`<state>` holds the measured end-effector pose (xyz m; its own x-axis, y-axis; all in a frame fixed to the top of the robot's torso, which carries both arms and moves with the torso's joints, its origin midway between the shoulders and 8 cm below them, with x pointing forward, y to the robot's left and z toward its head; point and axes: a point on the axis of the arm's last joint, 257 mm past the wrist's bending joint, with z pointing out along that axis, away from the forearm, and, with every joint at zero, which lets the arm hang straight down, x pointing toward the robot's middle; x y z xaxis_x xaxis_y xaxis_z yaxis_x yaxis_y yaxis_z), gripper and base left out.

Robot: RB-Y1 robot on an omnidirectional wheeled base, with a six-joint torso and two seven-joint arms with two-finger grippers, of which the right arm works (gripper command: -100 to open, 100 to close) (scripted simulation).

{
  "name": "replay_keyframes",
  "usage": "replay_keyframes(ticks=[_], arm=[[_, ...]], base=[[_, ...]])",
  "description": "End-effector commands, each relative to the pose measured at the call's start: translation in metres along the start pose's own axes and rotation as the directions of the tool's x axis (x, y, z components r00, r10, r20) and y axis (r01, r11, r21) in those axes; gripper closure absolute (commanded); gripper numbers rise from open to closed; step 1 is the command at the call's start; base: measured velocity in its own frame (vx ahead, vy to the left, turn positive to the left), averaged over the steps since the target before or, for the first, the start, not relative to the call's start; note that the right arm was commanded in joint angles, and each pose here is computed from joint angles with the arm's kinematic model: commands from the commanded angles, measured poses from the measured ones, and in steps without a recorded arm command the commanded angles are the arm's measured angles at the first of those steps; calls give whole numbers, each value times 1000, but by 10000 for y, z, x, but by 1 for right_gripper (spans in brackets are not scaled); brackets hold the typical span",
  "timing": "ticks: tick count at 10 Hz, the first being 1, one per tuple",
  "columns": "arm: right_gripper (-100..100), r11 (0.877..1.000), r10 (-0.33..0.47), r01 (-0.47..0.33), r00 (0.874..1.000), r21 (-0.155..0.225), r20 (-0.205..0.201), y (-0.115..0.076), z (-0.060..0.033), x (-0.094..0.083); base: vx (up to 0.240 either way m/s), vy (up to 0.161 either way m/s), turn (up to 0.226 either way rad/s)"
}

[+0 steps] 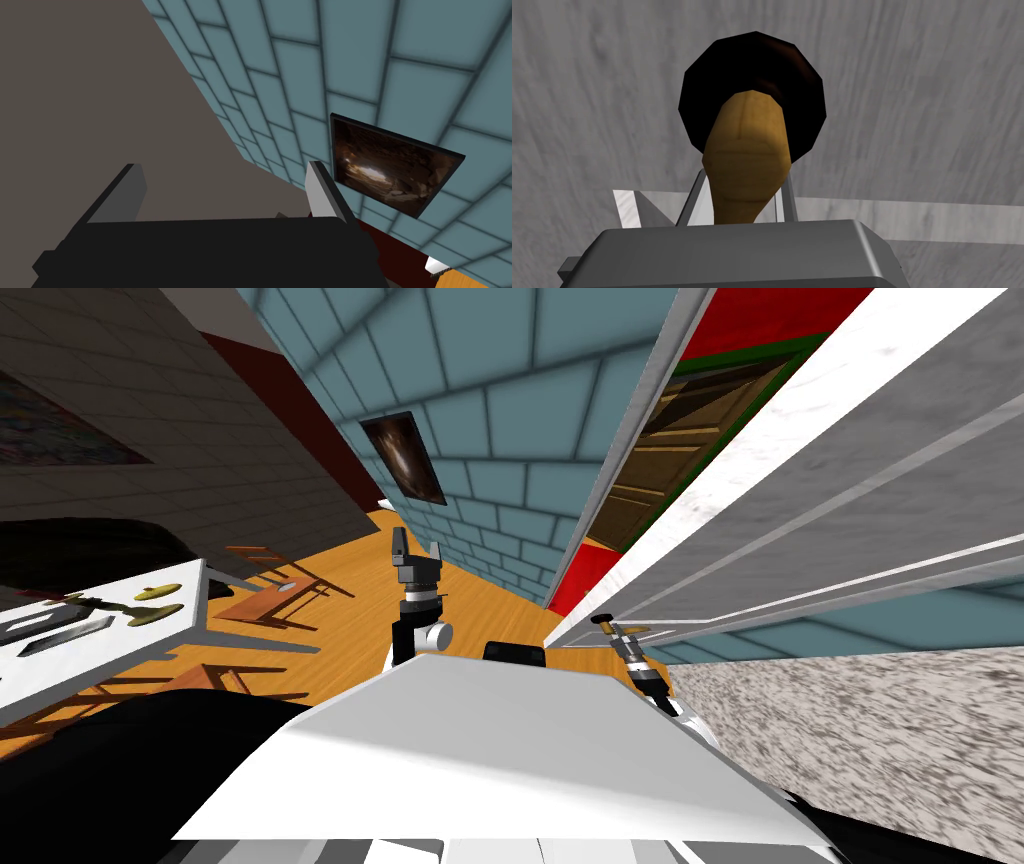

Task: Pull the door open

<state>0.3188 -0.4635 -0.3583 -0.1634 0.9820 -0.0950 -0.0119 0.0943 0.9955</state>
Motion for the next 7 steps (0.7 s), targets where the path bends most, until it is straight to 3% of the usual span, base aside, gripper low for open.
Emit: replay_keyframes(ticks=[1, 5, 7], arm=[[100, 1000, -4, 4, 1000, -1, -2, 16, -41, -27], [100, 1000, 0, 0, 1000, 0, -12, -3, -81, 2], [100, 1000, 1, -1, 1000, 1, -14, -6, -98, 1]], base=[[-252, -105, 175], [-194, -80, 125], [-191, -78, 205]])
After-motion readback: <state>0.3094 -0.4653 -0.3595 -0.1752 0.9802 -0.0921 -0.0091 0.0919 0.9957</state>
